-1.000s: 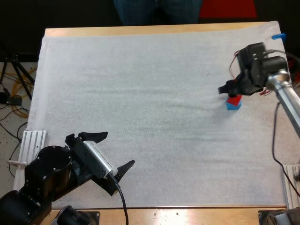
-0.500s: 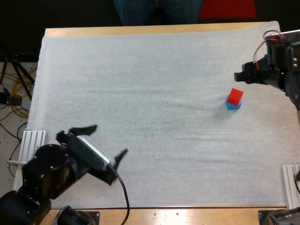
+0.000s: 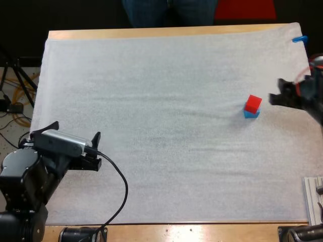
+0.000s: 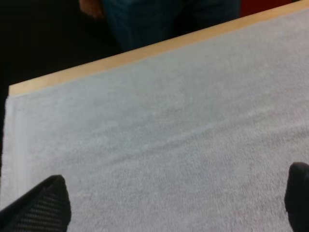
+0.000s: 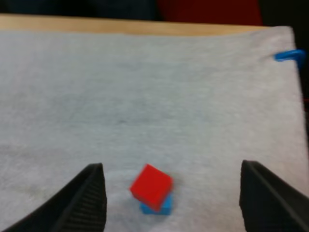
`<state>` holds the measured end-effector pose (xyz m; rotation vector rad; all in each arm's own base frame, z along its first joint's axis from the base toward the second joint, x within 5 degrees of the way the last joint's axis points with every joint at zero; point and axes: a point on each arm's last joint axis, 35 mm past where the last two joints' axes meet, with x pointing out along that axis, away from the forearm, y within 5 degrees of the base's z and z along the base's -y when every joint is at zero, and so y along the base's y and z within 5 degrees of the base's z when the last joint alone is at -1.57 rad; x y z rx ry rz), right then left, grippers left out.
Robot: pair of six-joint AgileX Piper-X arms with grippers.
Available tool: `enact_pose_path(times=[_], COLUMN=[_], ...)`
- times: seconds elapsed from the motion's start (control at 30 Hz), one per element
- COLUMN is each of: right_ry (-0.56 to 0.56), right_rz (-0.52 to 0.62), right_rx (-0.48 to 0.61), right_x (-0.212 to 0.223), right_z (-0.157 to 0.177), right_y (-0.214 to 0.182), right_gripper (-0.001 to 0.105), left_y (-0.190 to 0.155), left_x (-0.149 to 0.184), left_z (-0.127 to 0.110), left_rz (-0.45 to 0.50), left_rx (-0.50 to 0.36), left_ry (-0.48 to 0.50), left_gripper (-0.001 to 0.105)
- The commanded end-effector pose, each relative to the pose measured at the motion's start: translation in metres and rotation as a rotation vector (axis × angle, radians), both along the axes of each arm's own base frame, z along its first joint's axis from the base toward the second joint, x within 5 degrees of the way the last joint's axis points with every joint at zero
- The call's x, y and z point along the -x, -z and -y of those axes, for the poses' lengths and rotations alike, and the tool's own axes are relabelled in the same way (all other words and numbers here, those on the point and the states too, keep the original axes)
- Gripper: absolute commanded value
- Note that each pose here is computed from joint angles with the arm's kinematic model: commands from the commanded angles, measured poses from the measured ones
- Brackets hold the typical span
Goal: Stack red cube on blue cube
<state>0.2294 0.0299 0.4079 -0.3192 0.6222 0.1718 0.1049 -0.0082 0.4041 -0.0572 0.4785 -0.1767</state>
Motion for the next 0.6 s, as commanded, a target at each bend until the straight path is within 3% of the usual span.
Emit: enact_pose_path(times=[0.0, 0.17, 0.4, 0.57], right_ry=[0.029, 0.120, 0.126, 0.136], right_rz=[0.034, 0.116, 0.187, 0.261], right_rx=[-0.015, -0.022, -0.019, -0.032], right_x=[0.009, 0.048, 0.098, 0.145], right_z=[0.009, 0.032, 0.033, 0.032], right_y=[-0.006, -0.013, -0.009, -0.002], right_gripper=[0.058, 0.058, 0.058, 0.058], left_y=[-0.007, -0.008, -0.010, -0.017], left_x=[0.004, 0.007, 0.015, 0.054], left_z=[0.000, 0.000, -0.001, -0.003], left_rz=[0.040, 0.047, 0.056, 0.167], left_rx=[0.013, 0.020, 0.038, 0.037], left_ry=[0.000, -0.003, -0.041, -0.059], left_gripper=[0.087, 0.087, 0.087, 0.087])
